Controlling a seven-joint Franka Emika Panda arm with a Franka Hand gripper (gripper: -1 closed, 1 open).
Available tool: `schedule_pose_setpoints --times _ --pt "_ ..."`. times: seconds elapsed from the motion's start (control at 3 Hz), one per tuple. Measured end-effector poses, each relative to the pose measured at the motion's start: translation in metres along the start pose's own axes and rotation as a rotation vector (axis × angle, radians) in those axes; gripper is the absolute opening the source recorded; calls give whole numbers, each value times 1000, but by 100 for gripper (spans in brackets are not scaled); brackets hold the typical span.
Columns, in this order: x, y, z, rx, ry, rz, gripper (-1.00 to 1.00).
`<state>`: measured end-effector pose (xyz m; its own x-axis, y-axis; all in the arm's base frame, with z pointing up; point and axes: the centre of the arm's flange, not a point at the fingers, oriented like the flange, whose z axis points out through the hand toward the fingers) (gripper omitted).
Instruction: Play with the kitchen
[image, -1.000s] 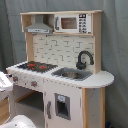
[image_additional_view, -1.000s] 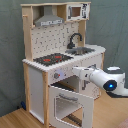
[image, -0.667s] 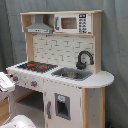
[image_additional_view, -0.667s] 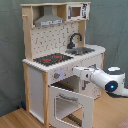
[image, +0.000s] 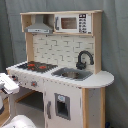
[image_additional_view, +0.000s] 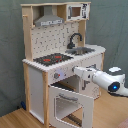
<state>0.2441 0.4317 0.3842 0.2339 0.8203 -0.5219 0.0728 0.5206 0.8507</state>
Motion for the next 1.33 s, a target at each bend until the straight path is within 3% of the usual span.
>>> schedule_pose_setpoints --times 0.67,1.33 --pt "-3 -17 5 -52 112 40 100" --pt "12 -11 11 -90 245 111 100"
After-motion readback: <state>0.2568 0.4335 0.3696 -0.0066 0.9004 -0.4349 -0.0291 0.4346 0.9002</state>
